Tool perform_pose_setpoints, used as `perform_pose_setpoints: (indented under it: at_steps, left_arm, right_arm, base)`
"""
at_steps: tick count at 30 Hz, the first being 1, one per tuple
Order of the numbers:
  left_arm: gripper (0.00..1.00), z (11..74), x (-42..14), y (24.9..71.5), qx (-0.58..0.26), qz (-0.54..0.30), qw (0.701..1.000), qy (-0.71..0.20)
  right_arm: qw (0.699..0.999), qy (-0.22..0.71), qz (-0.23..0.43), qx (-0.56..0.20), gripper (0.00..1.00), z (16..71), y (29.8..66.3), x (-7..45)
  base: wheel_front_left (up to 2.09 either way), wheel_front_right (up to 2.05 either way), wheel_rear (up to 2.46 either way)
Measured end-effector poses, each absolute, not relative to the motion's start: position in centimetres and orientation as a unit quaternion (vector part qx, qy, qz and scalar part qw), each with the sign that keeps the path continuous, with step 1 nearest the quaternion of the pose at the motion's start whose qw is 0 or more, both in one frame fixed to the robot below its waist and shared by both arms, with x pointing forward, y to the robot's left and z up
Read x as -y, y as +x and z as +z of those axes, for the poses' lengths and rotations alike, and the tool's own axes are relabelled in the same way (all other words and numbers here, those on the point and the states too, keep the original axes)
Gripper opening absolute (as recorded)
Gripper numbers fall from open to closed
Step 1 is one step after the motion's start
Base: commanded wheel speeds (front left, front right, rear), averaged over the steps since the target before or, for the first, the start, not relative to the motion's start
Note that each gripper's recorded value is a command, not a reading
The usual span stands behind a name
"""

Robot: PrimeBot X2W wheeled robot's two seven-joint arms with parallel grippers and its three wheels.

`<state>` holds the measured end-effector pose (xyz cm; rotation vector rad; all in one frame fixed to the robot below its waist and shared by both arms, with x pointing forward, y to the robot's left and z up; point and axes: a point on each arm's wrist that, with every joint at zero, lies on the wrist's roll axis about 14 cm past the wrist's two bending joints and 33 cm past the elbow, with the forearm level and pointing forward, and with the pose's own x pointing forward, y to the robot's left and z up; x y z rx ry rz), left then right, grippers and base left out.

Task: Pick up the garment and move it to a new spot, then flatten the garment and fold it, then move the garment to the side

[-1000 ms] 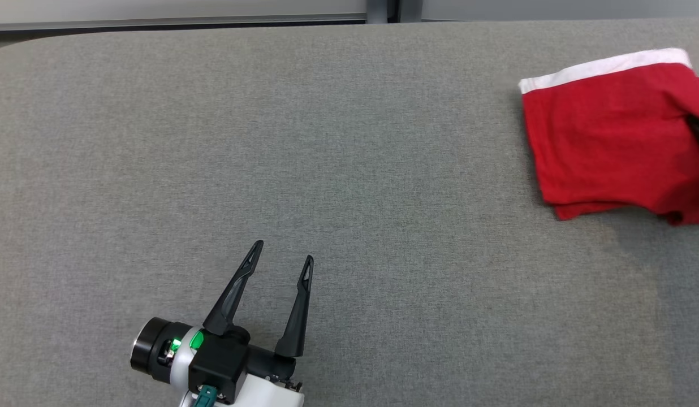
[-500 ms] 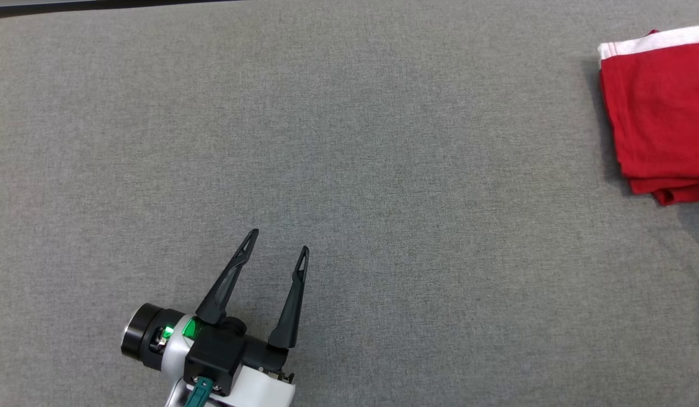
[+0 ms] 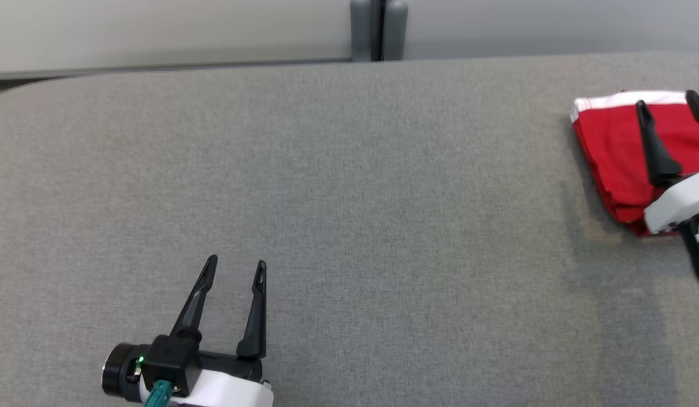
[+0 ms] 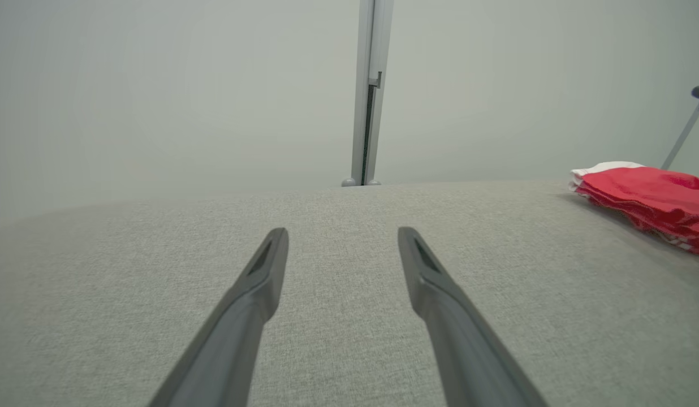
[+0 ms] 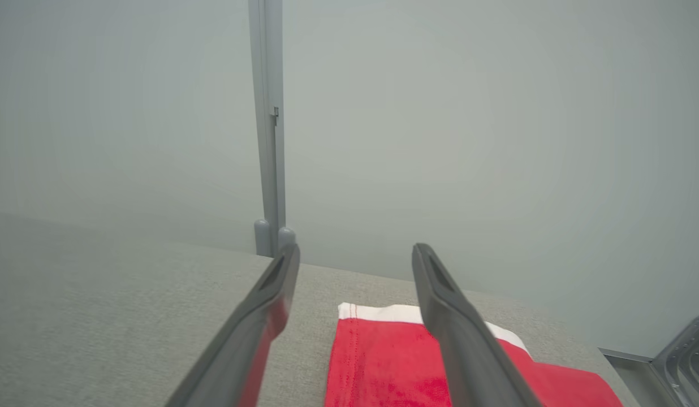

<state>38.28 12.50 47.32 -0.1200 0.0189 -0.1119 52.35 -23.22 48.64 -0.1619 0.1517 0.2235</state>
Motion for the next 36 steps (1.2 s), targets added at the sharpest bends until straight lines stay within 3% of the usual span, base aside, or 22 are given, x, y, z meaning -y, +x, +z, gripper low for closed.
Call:
perform_pose_setpoints:
  at_steps: [3,8,12,17,25,26,36]
  left_arm:
    - [1.0,48.0,-13.5,37.4,-0.001,-0.038,0.998,-0.058]
    - [1.0,49.9,-14.6,36.0,0.027,-0.015,0.998,-0.048]
    - [1.0,51.2,-14.8,34.7,0.048,-0.011,0.998,-0.031]
    - [1.0,52.0,-15.3,33.0,0.062,-0.004,0.998,-0.014]
    - [1.0,51.7,-15.7,32.2,0.059,0.002,0.998,-0.003]
    - [0.0,51.6,-15.7,32.1,0.058,0.001,0.998,0.001]
    - [0.0,49.2,-16.1,31.5,0.013,0.012,0.998,-0.062]
  right_arm:
    - [0.992,-0.025,0.121,-0.012,1.0,51.2,50.6,20.2]
    - [0.99,0.012,0.135,0.038,1.0,51.7,44.6,15.4]
    - [0.988,0.027,0.148,0.045,1.0,51.3,40.3,12.2]
    - [0.992,0.046,0.115,0.028,1.0,50.0,37.1,13.1]
    - [0.994,0.048,0.092,0.024,1.0,49.7,35.4,14.1]
    - [0.994,0.048,0.092,0.024,0.0,49.6,35.3,14.0]
    - [0.991,0.109,0.072,-0.017,0.0,47.6,34.7,14.6]
  base:
    - [0.0,0.0,0.0]
    - [0.0,0.0,0.0]
    - [0.0,0.0,0.0]
    - [0.0,0.0,0.0]
    - [0.0,0.0,0.0]
    - [0.0,0.0,0.0]
    - [0.0,0.0,0.0]
